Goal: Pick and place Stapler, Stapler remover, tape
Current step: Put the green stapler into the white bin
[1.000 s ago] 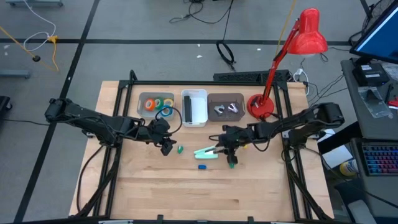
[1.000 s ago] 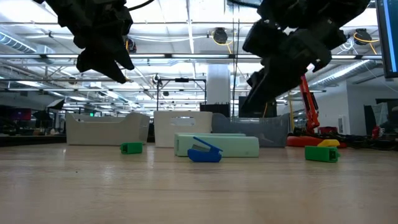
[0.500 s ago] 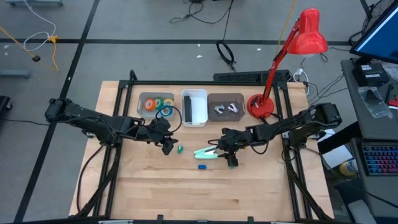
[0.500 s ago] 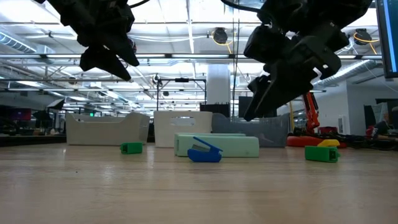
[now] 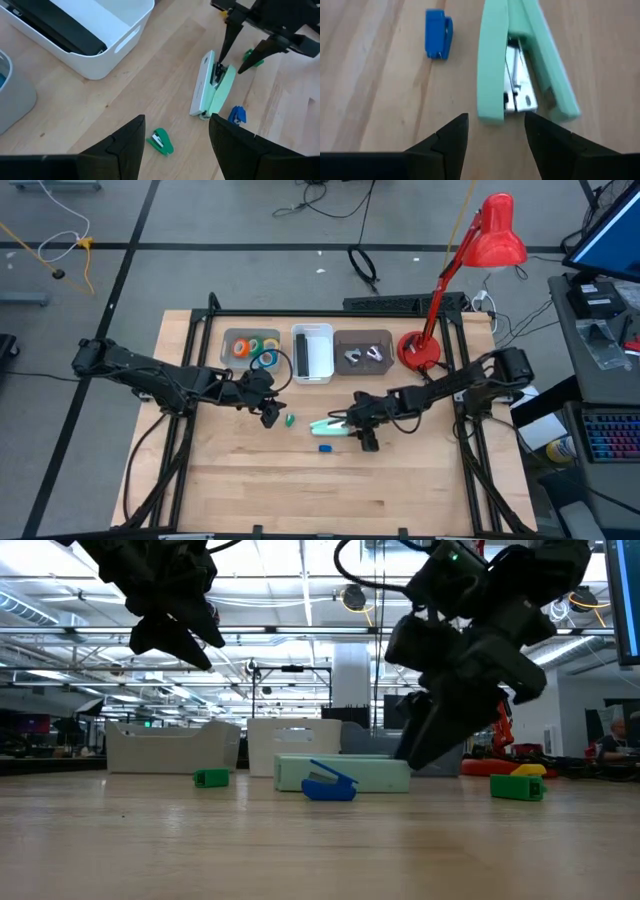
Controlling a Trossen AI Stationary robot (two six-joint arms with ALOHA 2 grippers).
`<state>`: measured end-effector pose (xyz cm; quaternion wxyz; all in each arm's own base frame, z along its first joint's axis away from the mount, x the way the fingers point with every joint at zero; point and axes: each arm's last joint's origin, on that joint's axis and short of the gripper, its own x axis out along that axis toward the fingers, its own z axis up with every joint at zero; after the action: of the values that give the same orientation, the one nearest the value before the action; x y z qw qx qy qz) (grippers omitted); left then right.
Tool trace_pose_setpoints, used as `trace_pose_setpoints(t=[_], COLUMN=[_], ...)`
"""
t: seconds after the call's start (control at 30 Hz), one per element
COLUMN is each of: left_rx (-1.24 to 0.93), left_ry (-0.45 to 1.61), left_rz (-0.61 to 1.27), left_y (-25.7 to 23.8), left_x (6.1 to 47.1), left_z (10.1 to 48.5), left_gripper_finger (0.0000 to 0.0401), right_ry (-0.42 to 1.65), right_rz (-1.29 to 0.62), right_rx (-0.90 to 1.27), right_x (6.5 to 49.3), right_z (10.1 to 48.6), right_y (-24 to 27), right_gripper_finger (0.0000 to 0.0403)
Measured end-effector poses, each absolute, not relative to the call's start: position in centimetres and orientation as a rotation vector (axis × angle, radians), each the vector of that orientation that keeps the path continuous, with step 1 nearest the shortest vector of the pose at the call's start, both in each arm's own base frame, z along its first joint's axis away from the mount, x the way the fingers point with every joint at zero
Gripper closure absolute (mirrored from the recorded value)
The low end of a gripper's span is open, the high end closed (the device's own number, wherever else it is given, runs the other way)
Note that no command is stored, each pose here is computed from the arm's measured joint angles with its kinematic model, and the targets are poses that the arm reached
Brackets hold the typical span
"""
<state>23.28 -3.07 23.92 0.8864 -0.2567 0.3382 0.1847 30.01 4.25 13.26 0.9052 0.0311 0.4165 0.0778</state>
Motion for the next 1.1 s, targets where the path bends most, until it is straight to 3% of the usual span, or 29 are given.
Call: trace_pose_setpoints(t=[0.37, 0.77, 1.1], left_rx=[-0.528, -0.521, -0.505], left_ry=[0.705, 0.707, 0.7], left_rz=[0.385, 0.383, 0.405], left_y=[-3.06, -3.06, -2.98], left_x=[23.26, 23.26, 23.22], left_z=[23.9, 23.9, 23.88], left_gripper_finger=[0.0183, 0.0183, 0.0183], right_ry=[0.878, 0.829, 0.832], right_rz=[0.137, 0.11, 0.078], right_rx=[0.11, 0.201, 0.272], right_x=[30.03, 30.42, 30.42], right_z=[12.86, 13.24, 13.26], right_y=[4.43, 4.52, 4.53], right_gripper_finger=[0.0218, 0.027, 0.0275])
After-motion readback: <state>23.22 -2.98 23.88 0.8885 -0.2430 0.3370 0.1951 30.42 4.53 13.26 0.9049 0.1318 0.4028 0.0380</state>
